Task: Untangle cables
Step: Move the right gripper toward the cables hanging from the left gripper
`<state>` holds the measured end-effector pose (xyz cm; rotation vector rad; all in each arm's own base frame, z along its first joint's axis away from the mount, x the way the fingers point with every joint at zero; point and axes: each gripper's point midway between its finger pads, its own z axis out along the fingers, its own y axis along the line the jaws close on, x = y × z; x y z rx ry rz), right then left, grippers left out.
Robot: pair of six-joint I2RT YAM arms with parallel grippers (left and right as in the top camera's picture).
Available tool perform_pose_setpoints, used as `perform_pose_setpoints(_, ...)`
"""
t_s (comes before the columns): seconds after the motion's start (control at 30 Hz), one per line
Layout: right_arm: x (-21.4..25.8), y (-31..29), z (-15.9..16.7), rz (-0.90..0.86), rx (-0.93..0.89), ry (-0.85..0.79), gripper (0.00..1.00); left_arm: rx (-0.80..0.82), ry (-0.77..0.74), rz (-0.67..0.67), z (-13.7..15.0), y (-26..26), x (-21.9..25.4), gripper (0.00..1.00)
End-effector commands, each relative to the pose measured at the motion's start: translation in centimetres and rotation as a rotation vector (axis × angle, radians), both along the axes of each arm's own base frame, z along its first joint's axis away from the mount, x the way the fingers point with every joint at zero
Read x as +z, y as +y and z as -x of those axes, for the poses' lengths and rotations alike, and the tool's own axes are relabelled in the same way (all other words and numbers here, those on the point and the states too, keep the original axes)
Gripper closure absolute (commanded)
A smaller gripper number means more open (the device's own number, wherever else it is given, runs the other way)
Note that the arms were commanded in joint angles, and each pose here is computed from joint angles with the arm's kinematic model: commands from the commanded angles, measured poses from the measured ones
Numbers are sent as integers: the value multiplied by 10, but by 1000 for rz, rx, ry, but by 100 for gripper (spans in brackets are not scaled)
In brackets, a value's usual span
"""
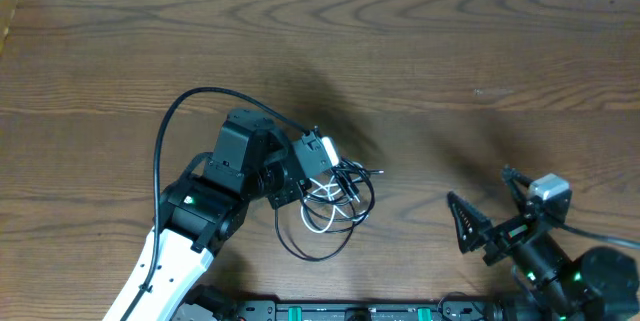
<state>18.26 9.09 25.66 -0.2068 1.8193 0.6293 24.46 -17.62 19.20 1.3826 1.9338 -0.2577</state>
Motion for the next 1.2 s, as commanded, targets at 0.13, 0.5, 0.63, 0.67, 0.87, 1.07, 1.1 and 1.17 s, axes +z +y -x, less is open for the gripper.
perform_pose_setpoints(0.13, 14, 47, 17, -47, 360, 111, 1, 12, 22, 0, 6, 3, 0, 93)
perform_pose_setpoints(0.5, 18, 62, -6, -205, 439, 241, 1, -15, 48, 19, 9, -3, -2, 93)
perform_pose_setpoints(0.63, 25, 66, -5, -202, 481, 201, 18, -67, 107, 61, 15, -15, -8, 93)
perform_pose_setpoints(0.67, 24, 66, -4, -191, 490, 189, 24, -71, 120, 61, 15, -16, -11, 93)
perform_pose_setpoints(0.87, 18, 72, 4, -104, 557, 126, 29, -91, 180, 51, 19, -26, -24, 93)
perform_pose_setpoints(1.07, -2, 73, 8, -21, 577, 143, 36, -178, 163, 56, 35, -48, -20, 93)
perform_pose_setpoints(1.1, -5, 74, 8, -21, 580, 149, 38, -188, 157, 58, 36, -52, -19, 92)
perform_pose_setpoints(1.17, -8, 75, 7, -21, 584, 163, 43, -206, 140, 72, 38, -60, -16, 93)
